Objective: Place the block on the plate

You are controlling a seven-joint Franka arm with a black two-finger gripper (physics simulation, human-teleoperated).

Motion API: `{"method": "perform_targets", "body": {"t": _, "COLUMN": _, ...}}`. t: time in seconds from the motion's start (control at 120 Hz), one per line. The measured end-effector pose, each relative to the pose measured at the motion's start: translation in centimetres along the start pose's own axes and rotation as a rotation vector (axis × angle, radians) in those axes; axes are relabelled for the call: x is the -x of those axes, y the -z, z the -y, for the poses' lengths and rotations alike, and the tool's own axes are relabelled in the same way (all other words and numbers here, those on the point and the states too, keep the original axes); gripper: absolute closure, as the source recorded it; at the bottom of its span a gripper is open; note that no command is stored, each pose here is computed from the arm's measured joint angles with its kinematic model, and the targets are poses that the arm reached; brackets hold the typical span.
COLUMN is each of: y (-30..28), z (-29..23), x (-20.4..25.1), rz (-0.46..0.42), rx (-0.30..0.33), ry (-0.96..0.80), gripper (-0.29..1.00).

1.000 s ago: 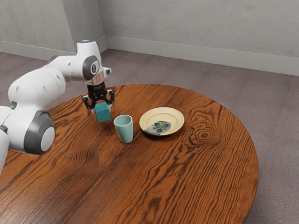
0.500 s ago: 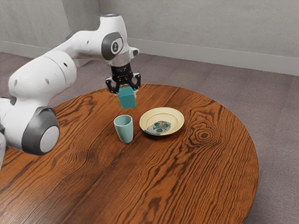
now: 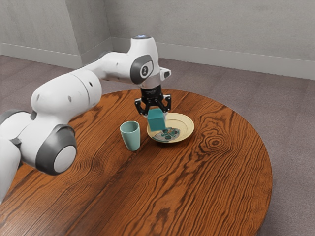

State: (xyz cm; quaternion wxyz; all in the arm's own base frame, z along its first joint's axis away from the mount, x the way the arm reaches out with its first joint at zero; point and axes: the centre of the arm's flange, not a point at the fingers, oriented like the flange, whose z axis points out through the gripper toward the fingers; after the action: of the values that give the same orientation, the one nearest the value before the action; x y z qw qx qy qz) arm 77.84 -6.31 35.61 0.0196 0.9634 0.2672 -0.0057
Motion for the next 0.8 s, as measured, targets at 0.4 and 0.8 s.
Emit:
{"method": "perform_targets", "body": {"t": 0.4, "y": 1.6, "z": 1.3, "x": 0.6, "rz": 0.009, "rx": 0.002, "ry": -0.016, "gripper": 0.34}}
{"method": "perform_targets", "body": {"t": 0.8, "y": -4.1, "z": -2.8, "x": -0.7, "rz": -0.032, "rx": 0.011, "ry": -0.096, "gripper": 0.35}}
